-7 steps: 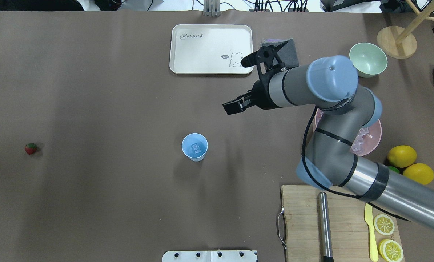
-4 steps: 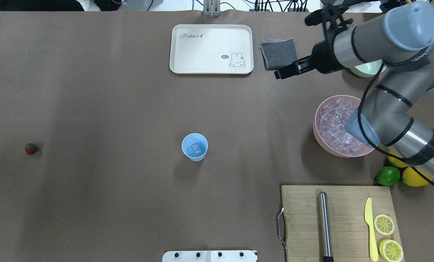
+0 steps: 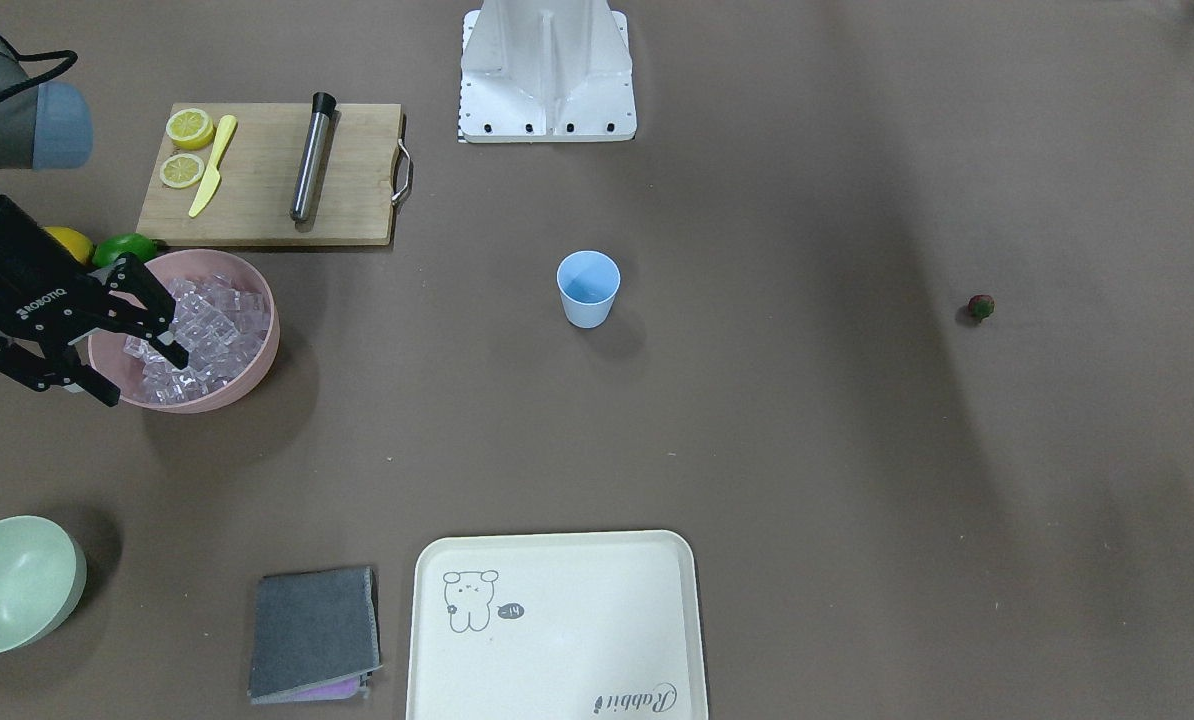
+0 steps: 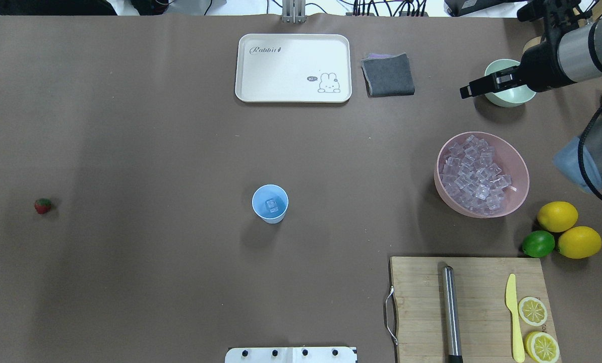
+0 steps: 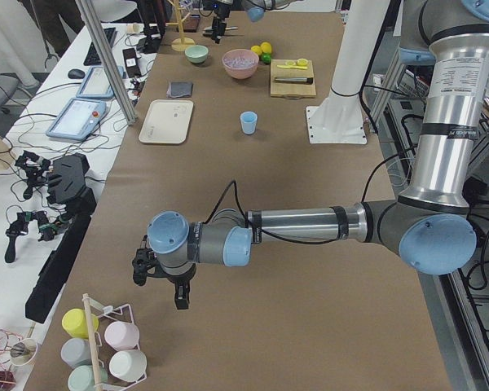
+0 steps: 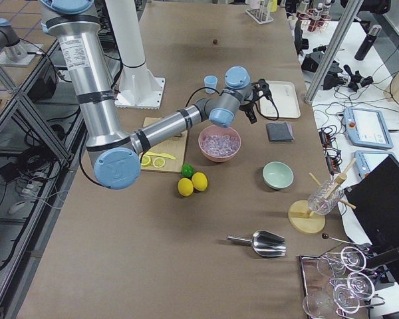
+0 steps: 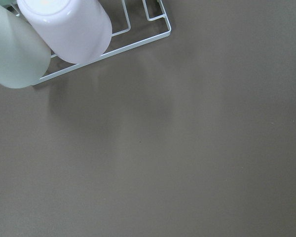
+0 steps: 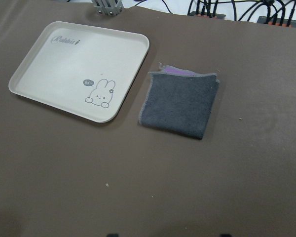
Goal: Put ice and strawberries in cup
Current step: 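Move the right gripper back over the pink bowl, then lower the right gripper into the ice and grasp another cube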
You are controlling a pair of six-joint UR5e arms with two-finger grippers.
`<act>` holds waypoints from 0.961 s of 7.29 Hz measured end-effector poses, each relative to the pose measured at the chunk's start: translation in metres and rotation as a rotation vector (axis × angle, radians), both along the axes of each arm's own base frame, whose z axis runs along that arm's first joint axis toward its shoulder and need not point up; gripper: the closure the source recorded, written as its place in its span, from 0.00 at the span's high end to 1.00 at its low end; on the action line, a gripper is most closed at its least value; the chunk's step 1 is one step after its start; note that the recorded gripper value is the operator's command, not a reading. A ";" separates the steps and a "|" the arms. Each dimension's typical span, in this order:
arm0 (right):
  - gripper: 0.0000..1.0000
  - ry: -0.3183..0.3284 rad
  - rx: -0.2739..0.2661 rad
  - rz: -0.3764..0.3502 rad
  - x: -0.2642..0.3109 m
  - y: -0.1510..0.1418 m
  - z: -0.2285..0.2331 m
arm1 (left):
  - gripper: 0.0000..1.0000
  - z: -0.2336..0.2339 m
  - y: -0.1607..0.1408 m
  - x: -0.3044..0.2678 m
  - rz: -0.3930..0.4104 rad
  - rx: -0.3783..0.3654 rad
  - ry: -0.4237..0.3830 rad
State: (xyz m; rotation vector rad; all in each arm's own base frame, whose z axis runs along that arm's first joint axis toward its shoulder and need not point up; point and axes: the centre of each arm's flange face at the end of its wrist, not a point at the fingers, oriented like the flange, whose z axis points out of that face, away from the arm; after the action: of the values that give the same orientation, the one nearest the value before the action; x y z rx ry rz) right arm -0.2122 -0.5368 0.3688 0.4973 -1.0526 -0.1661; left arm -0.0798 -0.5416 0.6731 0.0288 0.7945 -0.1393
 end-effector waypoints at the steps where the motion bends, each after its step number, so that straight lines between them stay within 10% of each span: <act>1: 0.74 0.015 -0.021 0.003 0.008 0.010 0.016 | 0.98 -0.001 0.000 0.000 0.000 0.009 -0.001; 7: 0.80 0.121 -0.079 -0.044 -0.018 0.077 0.079 | 0.98 -0.007 -0.003 0.000 0.001 0.055 -0.004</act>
State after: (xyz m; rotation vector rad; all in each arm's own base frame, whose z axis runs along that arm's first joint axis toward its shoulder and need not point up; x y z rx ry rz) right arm -0.2302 -0.4598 0.4476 0.3884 -0.9489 -0.1905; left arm -0.0801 -0.5448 0.6656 0.0811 0.7945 -0.1164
